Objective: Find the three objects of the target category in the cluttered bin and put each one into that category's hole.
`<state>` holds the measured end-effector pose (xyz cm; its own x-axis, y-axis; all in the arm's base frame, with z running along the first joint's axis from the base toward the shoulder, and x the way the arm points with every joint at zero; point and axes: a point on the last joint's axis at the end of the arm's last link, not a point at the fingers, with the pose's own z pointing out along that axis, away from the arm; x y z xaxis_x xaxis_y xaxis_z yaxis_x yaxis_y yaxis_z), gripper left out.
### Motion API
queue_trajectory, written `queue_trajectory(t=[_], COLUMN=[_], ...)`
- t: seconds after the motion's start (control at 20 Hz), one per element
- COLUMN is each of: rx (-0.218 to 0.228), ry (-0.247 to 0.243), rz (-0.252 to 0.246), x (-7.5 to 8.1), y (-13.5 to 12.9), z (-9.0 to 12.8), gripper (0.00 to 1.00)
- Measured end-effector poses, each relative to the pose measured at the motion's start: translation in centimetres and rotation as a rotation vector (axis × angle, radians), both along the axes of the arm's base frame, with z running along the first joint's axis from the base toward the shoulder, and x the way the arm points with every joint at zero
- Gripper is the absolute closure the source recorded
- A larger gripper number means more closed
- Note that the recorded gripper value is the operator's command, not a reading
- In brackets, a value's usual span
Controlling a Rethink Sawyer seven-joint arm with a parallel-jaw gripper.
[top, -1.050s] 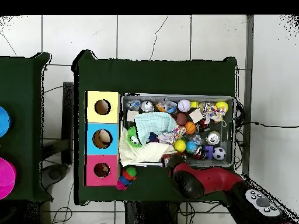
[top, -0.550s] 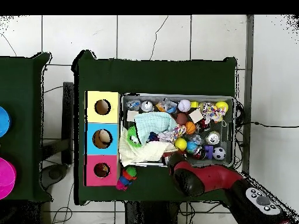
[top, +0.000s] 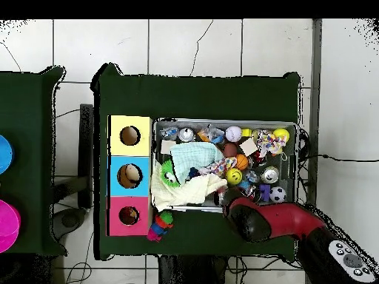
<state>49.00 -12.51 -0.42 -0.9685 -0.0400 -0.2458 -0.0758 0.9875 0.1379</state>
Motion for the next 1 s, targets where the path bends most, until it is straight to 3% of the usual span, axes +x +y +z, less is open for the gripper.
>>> queue_trajectory(t=[0.35, 1.0], rx=[-0.022, -0.037], ry=[0.021, -0.003], rz=[-0.018, -0.017], x=[1.4, 3.5], y=[-1.2, -2.0], z=[2.2, 4.9], gripper=[0.00, 0.00])
